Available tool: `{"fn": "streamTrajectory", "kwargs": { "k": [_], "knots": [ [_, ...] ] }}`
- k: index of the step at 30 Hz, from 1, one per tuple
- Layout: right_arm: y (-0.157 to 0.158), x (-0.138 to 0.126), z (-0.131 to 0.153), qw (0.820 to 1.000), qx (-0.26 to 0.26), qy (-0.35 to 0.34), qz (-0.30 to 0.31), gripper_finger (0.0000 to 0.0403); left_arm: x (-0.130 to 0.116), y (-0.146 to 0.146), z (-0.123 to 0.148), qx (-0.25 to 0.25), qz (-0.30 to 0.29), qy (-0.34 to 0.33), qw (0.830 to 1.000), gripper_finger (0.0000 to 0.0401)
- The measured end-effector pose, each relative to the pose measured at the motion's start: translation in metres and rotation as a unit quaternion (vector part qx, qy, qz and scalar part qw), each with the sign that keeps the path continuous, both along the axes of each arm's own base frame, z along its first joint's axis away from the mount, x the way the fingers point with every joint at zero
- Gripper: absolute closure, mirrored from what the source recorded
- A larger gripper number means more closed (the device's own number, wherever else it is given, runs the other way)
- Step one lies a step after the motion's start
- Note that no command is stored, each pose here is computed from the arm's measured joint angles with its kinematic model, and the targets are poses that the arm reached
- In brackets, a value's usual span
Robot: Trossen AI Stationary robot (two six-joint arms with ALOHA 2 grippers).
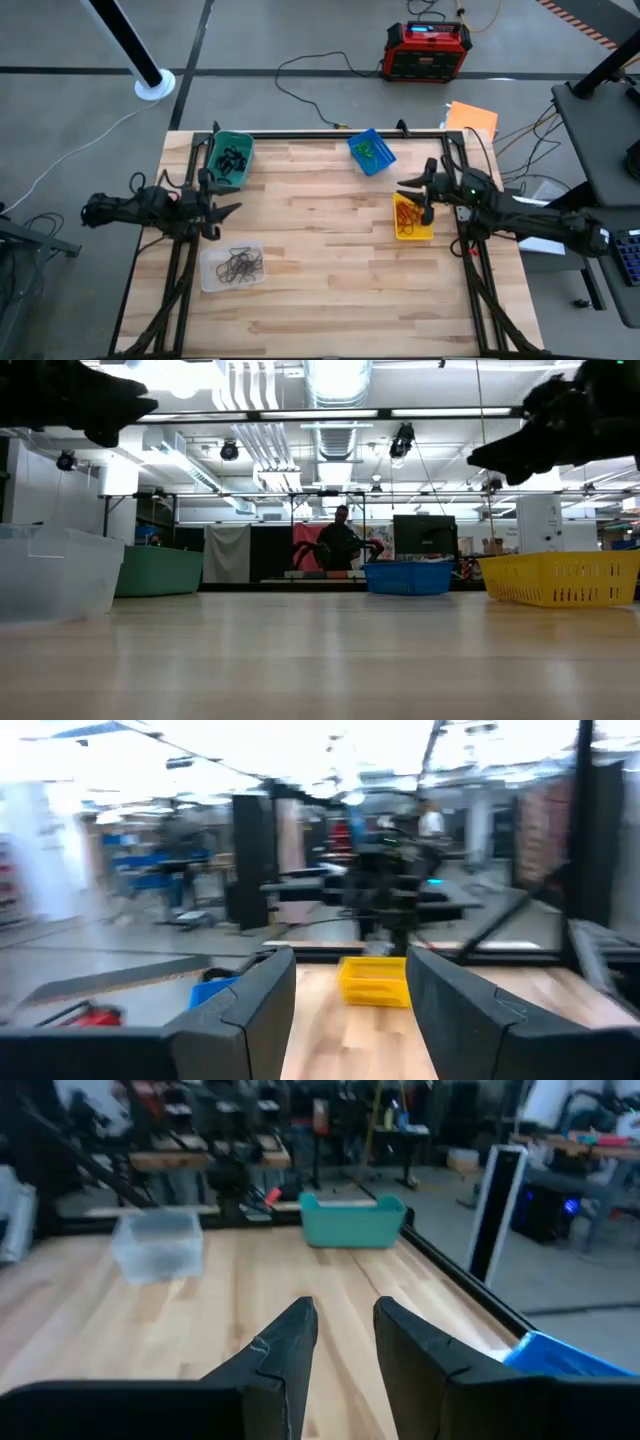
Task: Sort rubber bands into baskets
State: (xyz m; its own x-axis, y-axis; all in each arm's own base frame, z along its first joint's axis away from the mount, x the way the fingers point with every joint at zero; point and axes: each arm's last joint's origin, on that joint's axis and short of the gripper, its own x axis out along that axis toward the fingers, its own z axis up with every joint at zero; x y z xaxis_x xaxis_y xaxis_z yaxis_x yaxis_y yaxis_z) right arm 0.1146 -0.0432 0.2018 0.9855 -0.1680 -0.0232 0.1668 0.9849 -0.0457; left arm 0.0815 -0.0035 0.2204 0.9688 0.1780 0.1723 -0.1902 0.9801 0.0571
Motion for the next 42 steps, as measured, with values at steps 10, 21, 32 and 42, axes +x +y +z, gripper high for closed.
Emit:
{"fn": "streamTrajectory", "kwargs": {
  "k": [10, 21, 32, 42],
  "knots": [
    [0.017, -0.026, -0.014, 0.988, -0.031, -0.115, 0.094, 0.0327, 0.011, -0.004, -0.028, 0.000, -0.034, -0.048, 0.998, 0.0226],
    [0.017, -0.024, -0.017, 0.989, -0.055, -0.093, 0.098, 0.0355, 0.014, 0.000, -0.040, -0.100, 0.018, -0.004, 0.995, 0.0226],
    [0.016, -0.022, -0.026, 0.992, 0.042, -0.059, 0.100, 0.0359, 0.017, -0.001, -0.043, -0.117, 0.017, 0.011, 0.993, 0.0226],
    [0.015, -0.021, -0.027, 0.992, 0.053, -0.054, 0.100, 0.0360, 0.019, -0.001, -0.045, -0.115, 0.019, 0.023, 0.993, 0.0226]
  ]
}}
